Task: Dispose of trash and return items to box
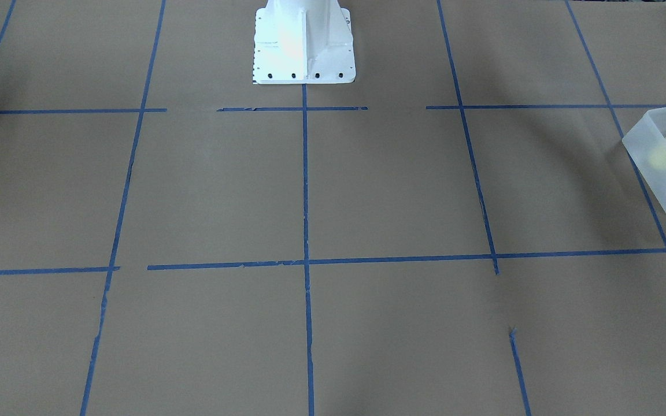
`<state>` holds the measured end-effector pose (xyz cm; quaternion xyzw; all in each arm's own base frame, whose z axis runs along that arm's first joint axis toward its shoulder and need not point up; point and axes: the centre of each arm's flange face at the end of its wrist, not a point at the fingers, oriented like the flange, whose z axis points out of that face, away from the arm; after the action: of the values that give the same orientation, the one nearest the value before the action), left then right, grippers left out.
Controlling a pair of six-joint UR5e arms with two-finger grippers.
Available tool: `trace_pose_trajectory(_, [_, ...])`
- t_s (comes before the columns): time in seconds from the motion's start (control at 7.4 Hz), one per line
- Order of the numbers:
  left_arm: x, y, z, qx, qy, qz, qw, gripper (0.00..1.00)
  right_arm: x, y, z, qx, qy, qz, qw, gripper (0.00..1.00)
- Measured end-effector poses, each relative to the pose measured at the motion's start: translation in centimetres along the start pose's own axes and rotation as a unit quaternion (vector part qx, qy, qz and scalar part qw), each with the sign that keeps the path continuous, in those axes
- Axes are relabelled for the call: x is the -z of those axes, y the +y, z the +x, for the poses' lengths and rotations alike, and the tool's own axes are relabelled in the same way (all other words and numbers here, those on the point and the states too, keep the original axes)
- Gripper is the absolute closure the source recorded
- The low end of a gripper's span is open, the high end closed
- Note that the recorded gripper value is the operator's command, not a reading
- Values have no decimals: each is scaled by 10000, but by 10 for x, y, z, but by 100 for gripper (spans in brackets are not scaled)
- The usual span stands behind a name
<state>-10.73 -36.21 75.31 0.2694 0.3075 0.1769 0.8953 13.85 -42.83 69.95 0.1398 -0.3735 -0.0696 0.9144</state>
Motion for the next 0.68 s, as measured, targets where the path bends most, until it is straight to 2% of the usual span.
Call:
trace_pose_trajectory(0.14, [20, -33, 10, 560, -50, 194, 9982, 0, 3, -5, -6, -175, -2, 27, 9998, 0])
trace_pose_trajectory(0.27, [34, -68, 25, 960, -13, 285, 9950, 0, 5, -9, -12, -291, -27, 56, 9996, 0])
trace_pose_trajectory(0.41, [41, -102, 42, 1129, 104, 169, 9934, 0, 6, -12, -17, -341, -99, 72, 9993, 0])
trace_pose_trajectory(0.54, [44, -125, 56, 1301, 244, -75, 9912, 0, 2, -15, -22, -332, -138, 11, 9994, 0])
trace_pose_trajectory(0.68, [40, -129, 62, 1584, 395, -426, 9857, 0, -8, -14, -25, -281, -26, -131, 9995, 0])
